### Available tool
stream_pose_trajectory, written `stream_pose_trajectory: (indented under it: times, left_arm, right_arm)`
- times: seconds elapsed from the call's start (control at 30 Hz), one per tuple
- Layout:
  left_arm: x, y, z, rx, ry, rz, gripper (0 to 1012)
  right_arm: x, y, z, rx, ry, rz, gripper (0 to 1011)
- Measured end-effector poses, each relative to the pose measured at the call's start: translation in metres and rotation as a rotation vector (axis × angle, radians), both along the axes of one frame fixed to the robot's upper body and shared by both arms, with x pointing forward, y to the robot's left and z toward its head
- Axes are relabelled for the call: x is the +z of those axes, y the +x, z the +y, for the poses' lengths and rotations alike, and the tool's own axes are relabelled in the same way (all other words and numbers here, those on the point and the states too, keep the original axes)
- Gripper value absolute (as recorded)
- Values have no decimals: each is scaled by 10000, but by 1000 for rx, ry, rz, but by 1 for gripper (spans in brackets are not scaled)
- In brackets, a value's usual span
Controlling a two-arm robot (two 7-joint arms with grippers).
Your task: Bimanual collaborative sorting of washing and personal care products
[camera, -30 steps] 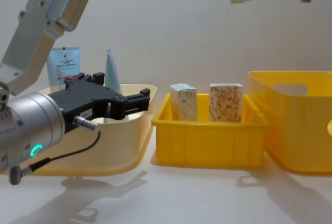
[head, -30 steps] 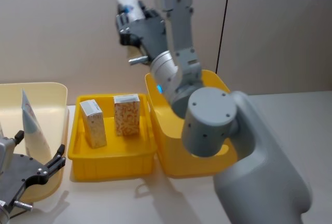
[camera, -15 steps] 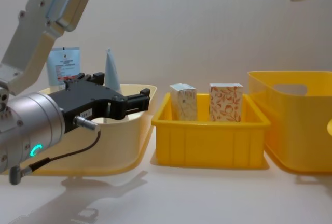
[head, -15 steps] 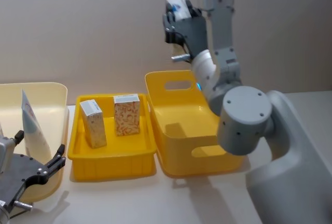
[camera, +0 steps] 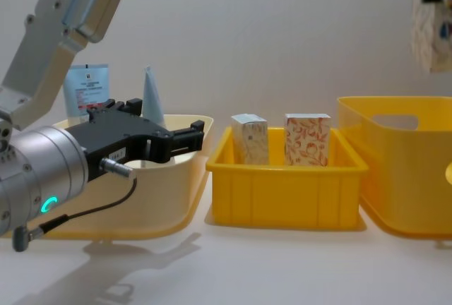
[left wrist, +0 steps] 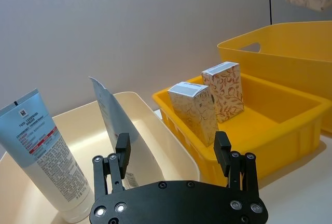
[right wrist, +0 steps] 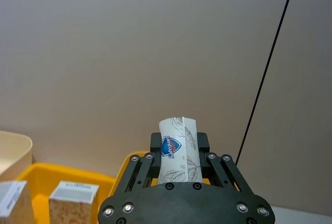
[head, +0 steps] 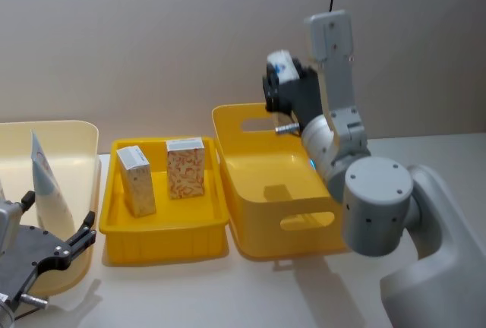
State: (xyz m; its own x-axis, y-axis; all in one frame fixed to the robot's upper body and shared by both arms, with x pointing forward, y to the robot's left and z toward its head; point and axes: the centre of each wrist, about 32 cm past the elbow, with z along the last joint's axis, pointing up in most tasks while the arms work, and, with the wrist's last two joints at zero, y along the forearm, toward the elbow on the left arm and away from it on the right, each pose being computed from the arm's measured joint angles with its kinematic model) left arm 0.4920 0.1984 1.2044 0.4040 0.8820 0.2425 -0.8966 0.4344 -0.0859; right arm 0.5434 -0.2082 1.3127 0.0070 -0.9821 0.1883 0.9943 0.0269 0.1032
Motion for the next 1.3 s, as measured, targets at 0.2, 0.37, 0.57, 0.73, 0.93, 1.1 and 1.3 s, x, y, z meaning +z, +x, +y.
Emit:
stream_pose_trajectory:
  times: [0.2,0.37,0.57,0.73,0.93,1.1,1.3]
  left_arm:
    - [0,0,0,0,0,0,1003]
    - [0,0,0,0,0,0,1003]
    - [0,0,0,0,0,0,1003]
    - [0,0,0,0,0,0,1003]
    - [0,0,0,0,0,0,1003]
    - [0,0,0,0,0,0,1003]
    - [0,0,0,0,0,0,1003]
  right_arm:
    - [-139,4,-59,5,5,62,466]
    - [-227,3,-96,7,8,101,616]
    - [-291,1,-124,10,11,129,811]
    - [-323,-1,-136,11,13,141,934]
    - [-352,-2,-147,13,14,154,1001]
    - [-367,-3,-153,13,15,160,1001]
    - [-378,-4,-157,13,15,165,1001]
